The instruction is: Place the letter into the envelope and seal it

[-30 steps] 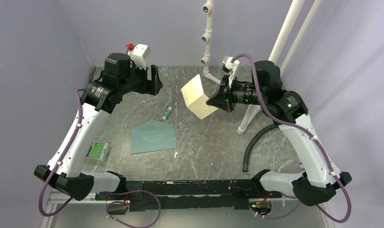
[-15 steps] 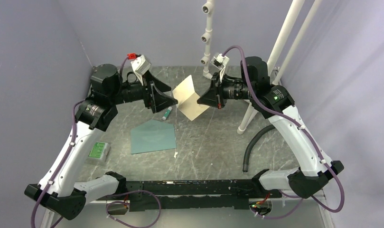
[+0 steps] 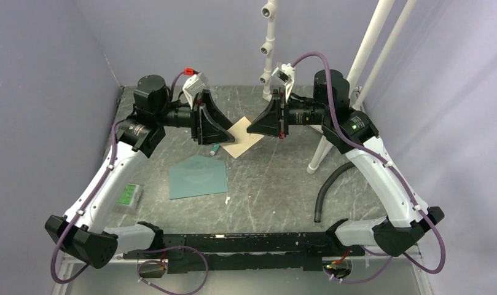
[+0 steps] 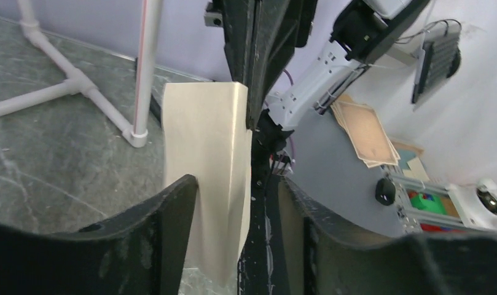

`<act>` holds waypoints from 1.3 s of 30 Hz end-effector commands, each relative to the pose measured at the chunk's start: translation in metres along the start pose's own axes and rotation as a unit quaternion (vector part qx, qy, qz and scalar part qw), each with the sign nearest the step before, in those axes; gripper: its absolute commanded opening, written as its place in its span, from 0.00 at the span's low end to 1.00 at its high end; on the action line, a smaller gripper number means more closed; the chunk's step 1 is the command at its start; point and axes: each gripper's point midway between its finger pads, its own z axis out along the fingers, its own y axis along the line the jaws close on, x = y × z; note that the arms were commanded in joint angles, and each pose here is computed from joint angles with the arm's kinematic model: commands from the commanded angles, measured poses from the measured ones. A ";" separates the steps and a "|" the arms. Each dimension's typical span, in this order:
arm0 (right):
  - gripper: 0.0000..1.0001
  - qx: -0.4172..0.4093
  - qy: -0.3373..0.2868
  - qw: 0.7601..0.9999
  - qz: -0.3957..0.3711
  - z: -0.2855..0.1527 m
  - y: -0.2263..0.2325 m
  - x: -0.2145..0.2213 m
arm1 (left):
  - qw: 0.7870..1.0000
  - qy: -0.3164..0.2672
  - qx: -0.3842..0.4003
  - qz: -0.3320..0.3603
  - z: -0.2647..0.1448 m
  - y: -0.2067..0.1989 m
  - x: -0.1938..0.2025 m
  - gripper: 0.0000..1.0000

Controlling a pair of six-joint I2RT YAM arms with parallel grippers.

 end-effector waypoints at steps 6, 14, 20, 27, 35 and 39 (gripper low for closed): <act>0.00 -0.045 -0.018 0.999 -0.016 0.007 0.011 -0.015 | 0.998 0.018 0.053 0.025 -0.002 -0.020 0.001 0.36; 0.00 0.013 -0.040 0.999 -0.009 0.004 -0.001 -0.029 | 0.999 0.020 0.018 0.039 -0.005 -0.015 -0.002 0.03; 0.62 0.071 -0.150 0.986 0.005 -0.017 0.003 -0.067 | 0.998 -0.019 -0.044 0.049 -0.008 -0.008 -0.025 0.02; 0.95 0.086 -0.300 0.945 0.096 -0.036 -0.006 -0.076 | 0.981 -0.162 -0.110 0.007 -0.015 -0.003 -0.078 0.02; 0.90 -0.033 -0.306 0.943 0.127 -0.018 0.021 -0.085 | 0.964 -0.241 -0.059 -0.097 -0.013 -0.013 -0.105 0.03; 0.71 -0.073 -0.320 0.937 0.123 -0.018 0.034 -0.098 | 0.957 -0.247 -0.047 -0.142 -0.011 -0.012 -0.108 0.03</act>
